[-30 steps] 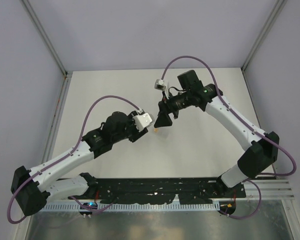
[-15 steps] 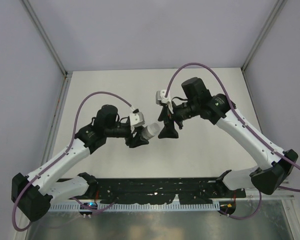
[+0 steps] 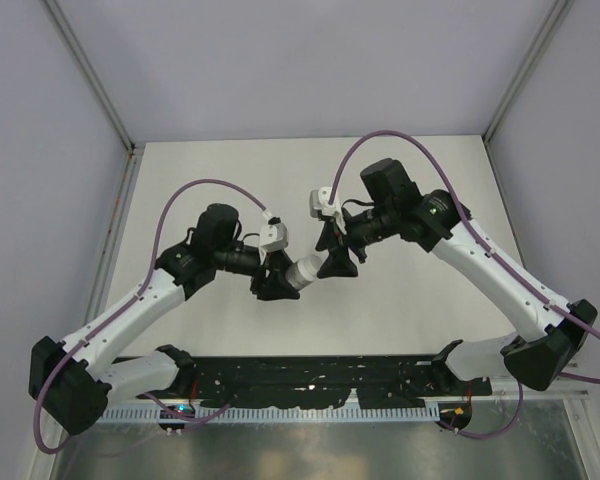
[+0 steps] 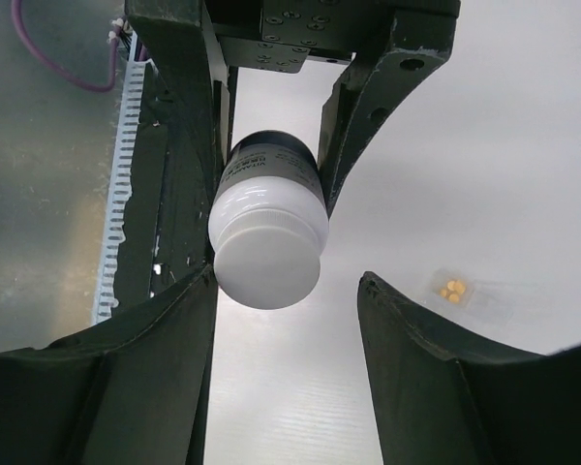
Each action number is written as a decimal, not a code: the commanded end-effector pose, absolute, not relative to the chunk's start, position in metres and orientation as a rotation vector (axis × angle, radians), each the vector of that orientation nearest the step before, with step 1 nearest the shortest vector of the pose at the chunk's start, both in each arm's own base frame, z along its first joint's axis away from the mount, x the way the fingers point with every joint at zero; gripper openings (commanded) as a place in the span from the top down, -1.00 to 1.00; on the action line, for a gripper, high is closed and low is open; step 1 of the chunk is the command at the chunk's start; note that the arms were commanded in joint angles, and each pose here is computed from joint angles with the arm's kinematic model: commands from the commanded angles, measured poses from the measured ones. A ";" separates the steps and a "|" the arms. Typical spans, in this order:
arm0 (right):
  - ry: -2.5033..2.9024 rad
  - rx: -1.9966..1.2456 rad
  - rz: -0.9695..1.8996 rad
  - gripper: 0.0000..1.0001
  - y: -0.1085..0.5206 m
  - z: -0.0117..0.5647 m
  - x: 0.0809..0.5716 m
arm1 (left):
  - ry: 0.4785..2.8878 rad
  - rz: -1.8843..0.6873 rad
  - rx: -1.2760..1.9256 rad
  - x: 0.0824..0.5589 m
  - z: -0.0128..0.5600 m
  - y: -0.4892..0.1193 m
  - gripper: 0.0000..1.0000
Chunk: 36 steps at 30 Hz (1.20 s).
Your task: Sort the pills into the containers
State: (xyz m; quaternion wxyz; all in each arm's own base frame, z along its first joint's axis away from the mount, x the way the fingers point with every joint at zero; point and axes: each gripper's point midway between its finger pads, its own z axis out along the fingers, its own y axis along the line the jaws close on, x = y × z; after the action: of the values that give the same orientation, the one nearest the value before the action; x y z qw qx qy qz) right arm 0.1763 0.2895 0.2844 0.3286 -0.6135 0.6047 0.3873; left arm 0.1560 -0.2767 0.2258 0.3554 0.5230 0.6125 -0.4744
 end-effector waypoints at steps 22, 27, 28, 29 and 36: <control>1.650 -1.593 1.140 0.38 0.311 0.281 0.178 | 1.604 -1.045 1.268 0.187 0.235 -0.274 1.00; 1.704 -1.573 1.149 0.40 0.314 0.274 0.185 | 1.638 -0.926 1.202 0.204 0.232 -0.267 1.00; 1.704 -1.569 1.146 0.40 0.314 0.275 0.186 | 1.640 -0.904 1.188 0.207 0.233 -0.266 1.00; 1.715 -1.564 1.152 0.40 0.315 0.273 0.187 | 1.646 -0.881 1.174 0.211 0.232 -0.264 1.00; 1.793 -1.490 1.192 0.41 0.316 0.269 0.200 | 1.666 -0.755 1.090 0.229 0.231 -0.254 1.00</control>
State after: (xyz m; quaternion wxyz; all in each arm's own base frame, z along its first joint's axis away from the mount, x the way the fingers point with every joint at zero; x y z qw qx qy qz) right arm 0.2027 0.3115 0.2573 0.2702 -0.5691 0.6572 0.4137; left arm 0.1945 -0.2588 0.2051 0.4010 0.4839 0.6885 -0.3621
